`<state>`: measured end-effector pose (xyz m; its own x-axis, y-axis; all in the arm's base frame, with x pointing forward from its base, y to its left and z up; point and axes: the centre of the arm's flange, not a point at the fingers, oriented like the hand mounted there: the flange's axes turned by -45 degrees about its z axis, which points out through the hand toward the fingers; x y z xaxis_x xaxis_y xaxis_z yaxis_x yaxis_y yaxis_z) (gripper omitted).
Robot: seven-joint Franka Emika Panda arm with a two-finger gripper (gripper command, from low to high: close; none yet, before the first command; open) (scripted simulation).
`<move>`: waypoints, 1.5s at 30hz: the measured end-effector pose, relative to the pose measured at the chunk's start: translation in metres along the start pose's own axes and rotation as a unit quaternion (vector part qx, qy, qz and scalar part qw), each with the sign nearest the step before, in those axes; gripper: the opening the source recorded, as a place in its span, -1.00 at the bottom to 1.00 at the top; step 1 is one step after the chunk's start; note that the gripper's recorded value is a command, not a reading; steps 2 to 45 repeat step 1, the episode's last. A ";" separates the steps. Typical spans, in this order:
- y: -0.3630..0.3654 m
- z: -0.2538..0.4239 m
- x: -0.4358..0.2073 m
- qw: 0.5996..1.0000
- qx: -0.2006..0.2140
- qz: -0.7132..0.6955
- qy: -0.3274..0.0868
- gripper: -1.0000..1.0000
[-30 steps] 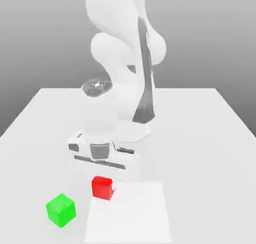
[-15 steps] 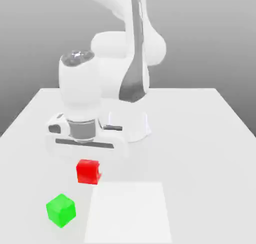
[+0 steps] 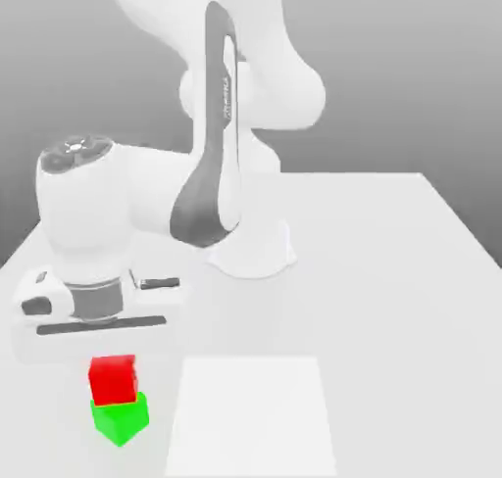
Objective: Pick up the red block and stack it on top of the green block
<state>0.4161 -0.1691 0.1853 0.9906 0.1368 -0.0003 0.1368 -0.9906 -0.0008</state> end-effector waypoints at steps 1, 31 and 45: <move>0.000 0.000 0.000 1.000 0.000 0.000 0.000 1.00; 0.000 0.000 0.000 1.000 0.000 0.000 0.000 1.00; 0.000 0.000 0.000 1.000 0.000 0.000 0.000 1.00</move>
